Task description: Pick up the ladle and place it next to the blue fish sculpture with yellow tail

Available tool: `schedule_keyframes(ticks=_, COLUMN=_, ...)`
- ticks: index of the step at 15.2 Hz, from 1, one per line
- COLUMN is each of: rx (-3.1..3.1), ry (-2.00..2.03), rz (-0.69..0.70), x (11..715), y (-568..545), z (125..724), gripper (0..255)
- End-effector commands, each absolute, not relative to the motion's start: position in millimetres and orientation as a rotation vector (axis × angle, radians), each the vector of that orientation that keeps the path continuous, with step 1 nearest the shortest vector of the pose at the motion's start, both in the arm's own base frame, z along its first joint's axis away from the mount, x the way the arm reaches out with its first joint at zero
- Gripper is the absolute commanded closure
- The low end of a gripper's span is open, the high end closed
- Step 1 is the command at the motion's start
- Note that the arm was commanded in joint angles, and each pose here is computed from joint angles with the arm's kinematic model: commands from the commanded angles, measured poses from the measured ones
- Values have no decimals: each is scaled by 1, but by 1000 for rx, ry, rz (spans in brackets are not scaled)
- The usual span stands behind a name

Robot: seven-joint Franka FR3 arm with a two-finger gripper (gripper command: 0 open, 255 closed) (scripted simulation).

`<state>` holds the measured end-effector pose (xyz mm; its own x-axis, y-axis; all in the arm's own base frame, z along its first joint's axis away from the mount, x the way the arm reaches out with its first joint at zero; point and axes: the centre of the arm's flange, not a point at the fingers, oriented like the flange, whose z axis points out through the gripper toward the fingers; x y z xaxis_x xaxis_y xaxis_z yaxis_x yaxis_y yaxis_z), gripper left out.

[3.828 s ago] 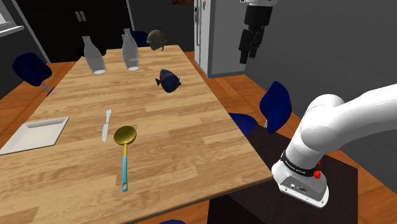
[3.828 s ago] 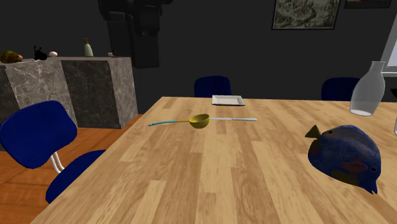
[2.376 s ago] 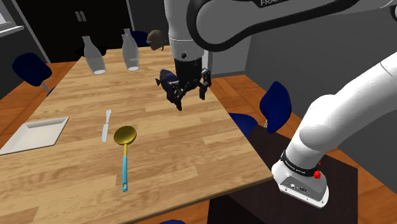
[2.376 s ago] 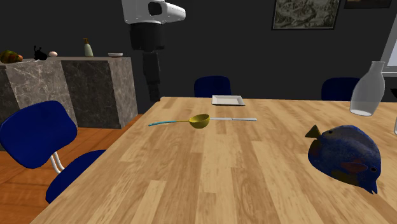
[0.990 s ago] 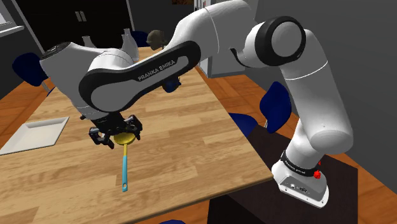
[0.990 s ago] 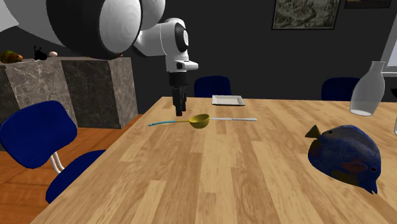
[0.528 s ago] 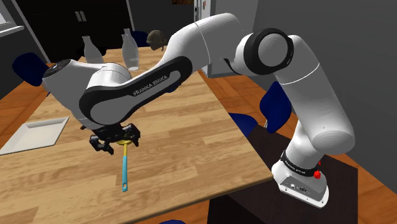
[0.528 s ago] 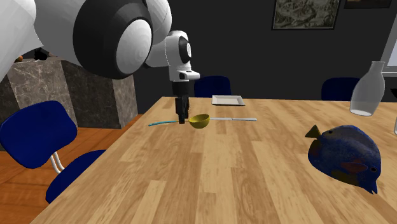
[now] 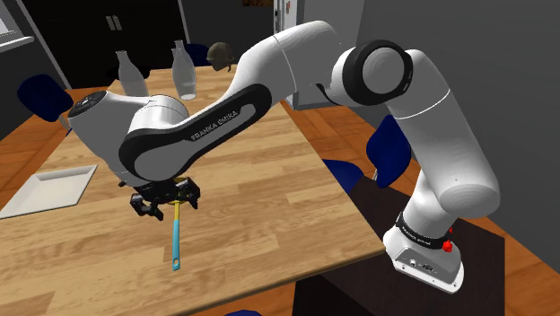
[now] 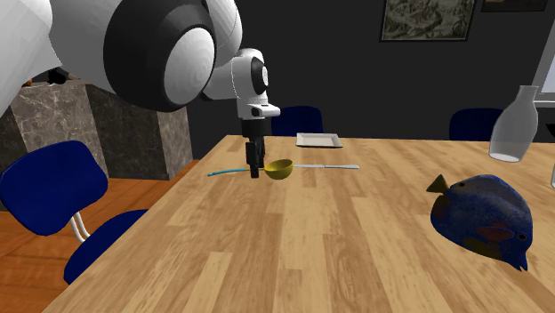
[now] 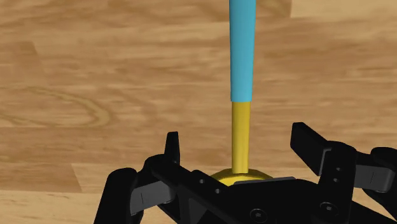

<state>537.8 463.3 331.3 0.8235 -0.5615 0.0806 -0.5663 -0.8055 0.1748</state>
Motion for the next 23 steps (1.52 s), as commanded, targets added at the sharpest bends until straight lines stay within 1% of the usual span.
schedule_keyframes(ticks=1, rx=2815, ry=-879, rz=37, x=538, y=463, z=331, gripper=0)
schedule_keyframes(ticks=2, rx=2815, ry=-879, rz=37, x=538, y=463, z=331, gripper=255)
schedule_keyframes(ticks=11, rx=2815, ry=-879, rz=37, x=538, y=463, z=331, gripper=255)
schedule_keyframes(ticks=23, rx=2815, ry=-879, rz=37, x=538, y=463, z=395, gripper=255)
